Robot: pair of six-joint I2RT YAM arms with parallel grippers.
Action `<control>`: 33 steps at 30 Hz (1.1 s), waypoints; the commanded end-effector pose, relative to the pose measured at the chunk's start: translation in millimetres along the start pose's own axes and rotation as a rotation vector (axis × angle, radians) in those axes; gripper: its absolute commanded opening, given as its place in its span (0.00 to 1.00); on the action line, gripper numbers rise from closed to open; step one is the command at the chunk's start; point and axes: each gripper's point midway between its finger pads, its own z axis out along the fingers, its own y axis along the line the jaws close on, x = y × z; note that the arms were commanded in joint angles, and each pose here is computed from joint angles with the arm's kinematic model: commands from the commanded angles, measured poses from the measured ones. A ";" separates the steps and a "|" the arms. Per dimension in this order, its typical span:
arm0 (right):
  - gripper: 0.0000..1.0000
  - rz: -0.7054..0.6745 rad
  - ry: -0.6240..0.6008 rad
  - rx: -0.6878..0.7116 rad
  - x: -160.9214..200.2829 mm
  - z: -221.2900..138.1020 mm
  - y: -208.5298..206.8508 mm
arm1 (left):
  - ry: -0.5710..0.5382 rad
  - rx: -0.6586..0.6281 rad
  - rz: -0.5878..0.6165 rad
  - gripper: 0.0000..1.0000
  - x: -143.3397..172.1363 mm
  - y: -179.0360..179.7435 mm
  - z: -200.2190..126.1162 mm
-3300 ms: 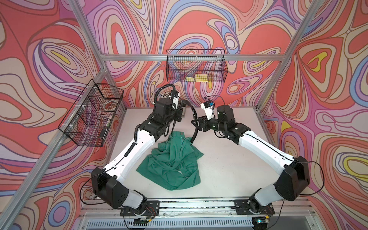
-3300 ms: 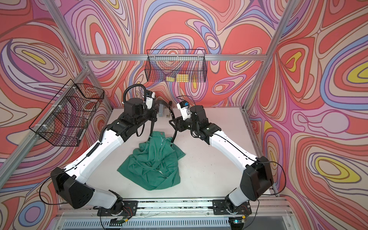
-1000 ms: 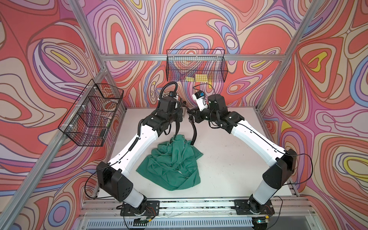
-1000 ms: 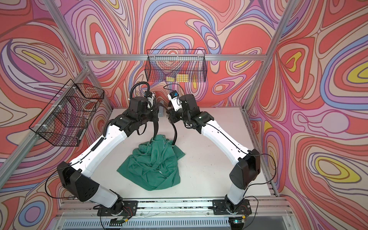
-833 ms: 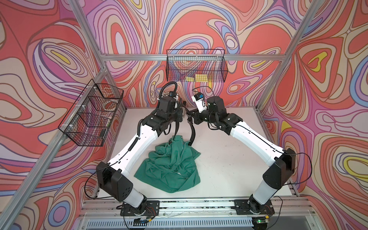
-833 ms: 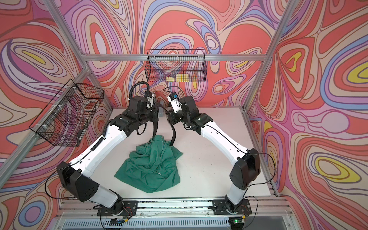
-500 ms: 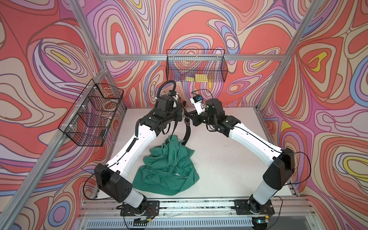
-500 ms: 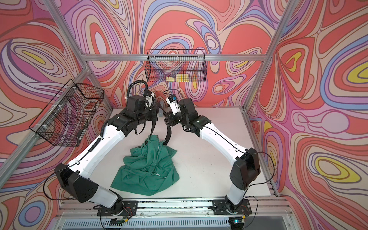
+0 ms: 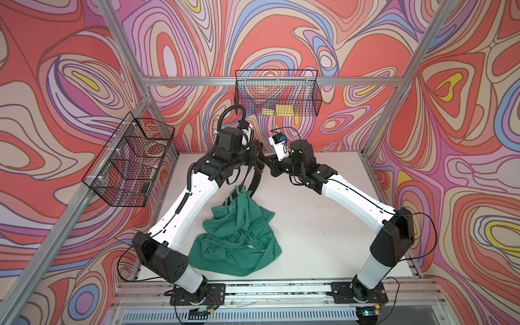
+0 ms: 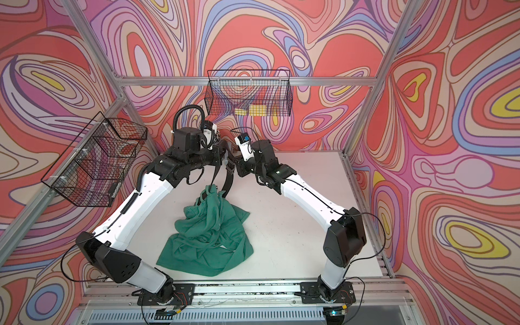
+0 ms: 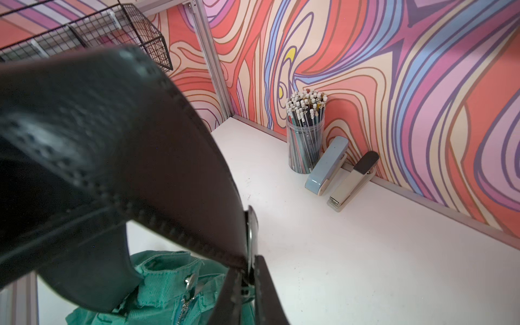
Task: Remove the belt from the trousers
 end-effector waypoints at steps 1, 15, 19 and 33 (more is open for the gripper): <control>0.04 0.103 0.322 0.187 111.2 15.2 -59.2 | -0.354 0.222 0.008 0.00 -107.0 -54.1 -73.8; 0.10 0.175 0.336 0.185 131.7 19.1 -71.5 | -0.430 0.376 -0.073 0.00 -139.0 -69.5 -94.9; 0.10 0.221 0.337 0.195 138.0 18.2 -81.7 | -0.457 0.415 -0.101 0.00 -148.3 -70.1 -105.0; 0.12 0.239 0.353 0.168 147.6 21.6 -81.0 | -0.486 0.503 -0.125 0.00 -156.5 -79.0 -123.0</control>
